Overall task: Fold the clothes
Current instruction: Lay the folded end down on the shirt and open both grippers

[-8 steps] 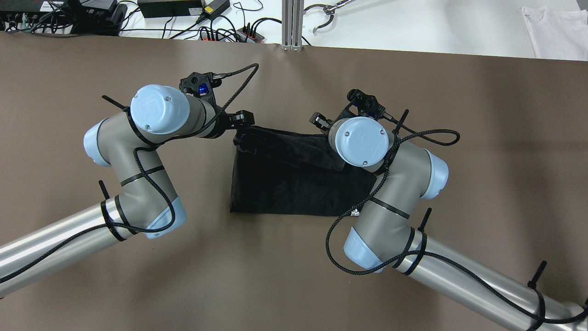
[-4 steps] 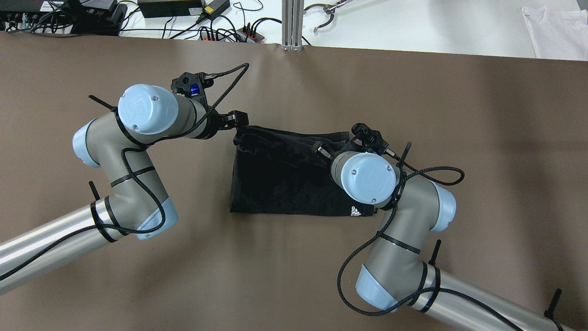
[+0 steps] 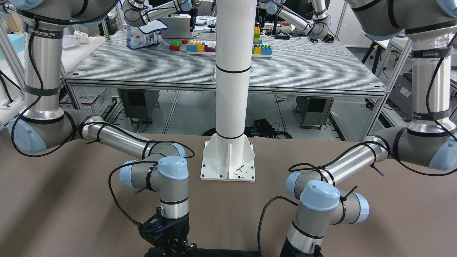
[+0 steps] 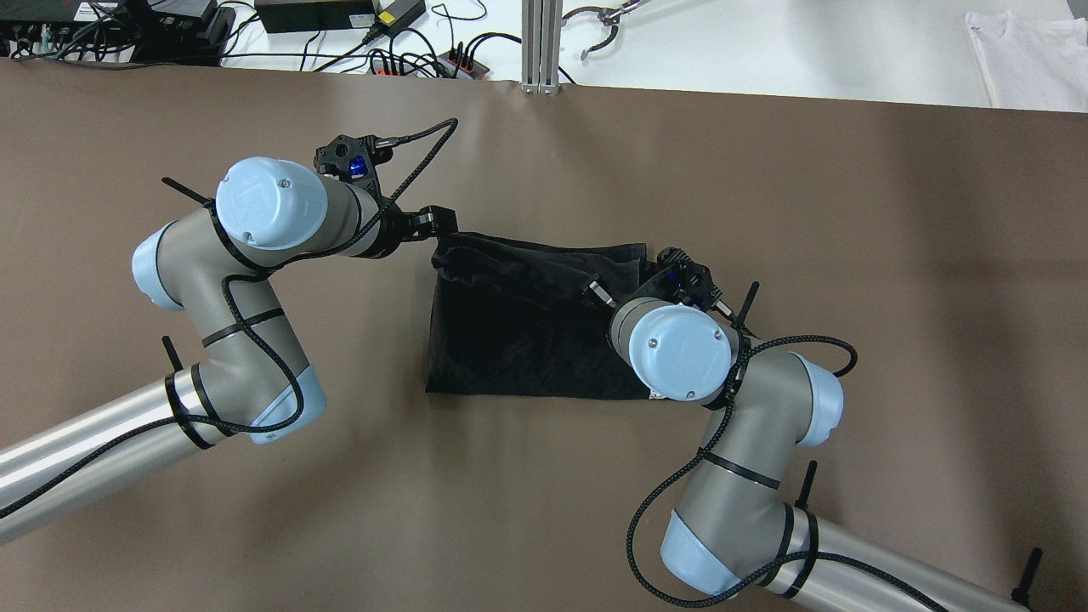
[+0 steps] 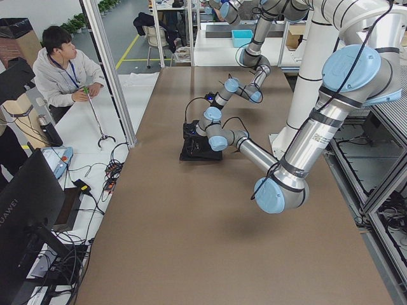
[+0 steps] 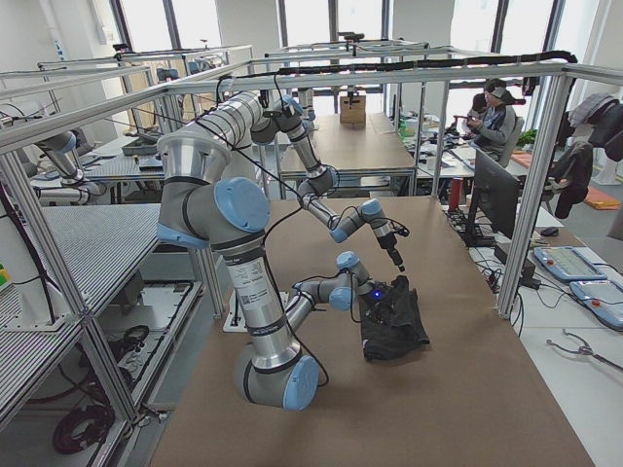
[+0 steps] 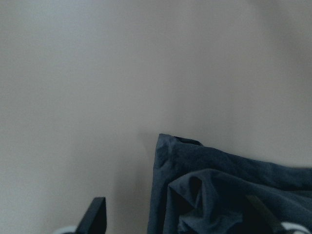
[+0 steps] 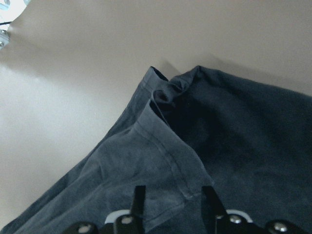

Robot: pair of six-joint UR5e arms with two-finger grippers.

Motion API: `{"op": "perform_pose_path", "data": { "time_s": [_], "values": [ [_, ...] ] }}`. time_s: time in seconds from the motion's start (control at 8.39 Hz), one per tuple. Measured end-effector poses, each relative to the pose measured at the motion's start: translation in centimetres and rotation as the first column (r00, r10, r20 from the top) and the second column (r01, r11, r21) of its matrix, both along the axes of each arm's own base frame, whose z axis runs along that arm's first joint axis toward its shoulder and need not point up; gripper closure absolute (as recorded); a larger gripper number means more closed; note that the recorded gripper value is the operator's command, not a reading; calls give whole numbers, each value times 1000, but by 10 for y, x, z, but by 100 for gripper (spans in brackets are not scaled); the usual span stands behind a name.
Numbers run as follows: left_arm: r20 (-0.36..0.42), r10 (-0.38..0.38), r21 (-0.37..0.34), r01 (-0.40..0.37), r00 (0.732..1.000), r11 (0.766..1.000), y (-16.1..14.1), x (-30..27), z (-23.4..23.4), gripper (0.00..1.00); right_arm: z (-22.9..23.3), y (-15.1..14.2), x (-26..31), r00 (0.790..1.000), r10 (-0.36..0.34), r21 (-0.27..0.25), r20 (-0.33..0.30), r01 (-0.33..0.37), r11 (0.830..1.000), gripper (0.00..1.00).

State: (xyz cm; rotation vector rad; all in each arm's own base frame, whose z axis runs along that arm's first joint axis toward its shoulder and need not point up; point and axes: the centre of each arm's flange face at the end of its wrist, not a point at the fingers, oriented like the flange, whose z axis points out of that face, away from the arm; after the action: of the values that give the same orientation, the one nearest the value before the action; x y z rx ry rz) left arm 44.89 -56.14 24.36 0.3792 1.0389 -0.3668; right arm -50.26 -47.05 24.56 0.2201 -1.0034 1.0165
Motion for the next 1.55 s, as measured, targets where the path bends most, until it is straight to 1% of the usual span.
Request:
{"op": "perform_pose_path", "data": {
  "time_s": [0.12,0.24,0.36,0.48,0.6,0.72,0.83,0.95,1.07,1.19,1.55],
  "values": [
    [3,0,-2,0,1000,1000,0,0,3,0,0,-4,1,999,40,5,-1,-40,999,49],
    [4,0,-4,0,1000,1000,1,-1,5,0,1,-6,2,998,61,8,-5,-61,998,41],
    [5,0,-5,0,1000,1000,1,-1,6,0,6,-9,-1,997,74,6,-14,-74,997,40],
    [6,0,-5,0,1000,1000,1,-1,7,0,8,-13,-6,996,86,1,-24,-86,996,44],
    [6,-1,-5,1,1000,1000,1,-1,7,0,7,-17,-11,995,94,-1,-26,-94,996,46],
    [6,-1,-5,1,1000,1000,1,-1,7,0,2,-19,-15,995,100,-3,-20,-100,995,49],
    [6,-1,-5,1,1000,1000,1,-1,7,0,0,-20,-17,994,104,-5,-16,-104,995,55],
    [7,-2,-5,2,1000,1000,1,-1,7,0,-1,-21,-18,994,105,-6,-15,-106,994,71],
    [7,-2,-5,2,1000,1000,1,-1,7,0,-1,-21,-18,994,107,-8,-14,-107,994,93],
    [8,-3,-5,3,1000,1000,1,-1,8,0,-1,-22,-18,994,109,-8,-14,-109,994,100],
    [8,-4,-4,4,1000,1000,1,-1,7,0,-2,-32,-10,992,121,-4,-19,-121,993,100]
  ]
}}
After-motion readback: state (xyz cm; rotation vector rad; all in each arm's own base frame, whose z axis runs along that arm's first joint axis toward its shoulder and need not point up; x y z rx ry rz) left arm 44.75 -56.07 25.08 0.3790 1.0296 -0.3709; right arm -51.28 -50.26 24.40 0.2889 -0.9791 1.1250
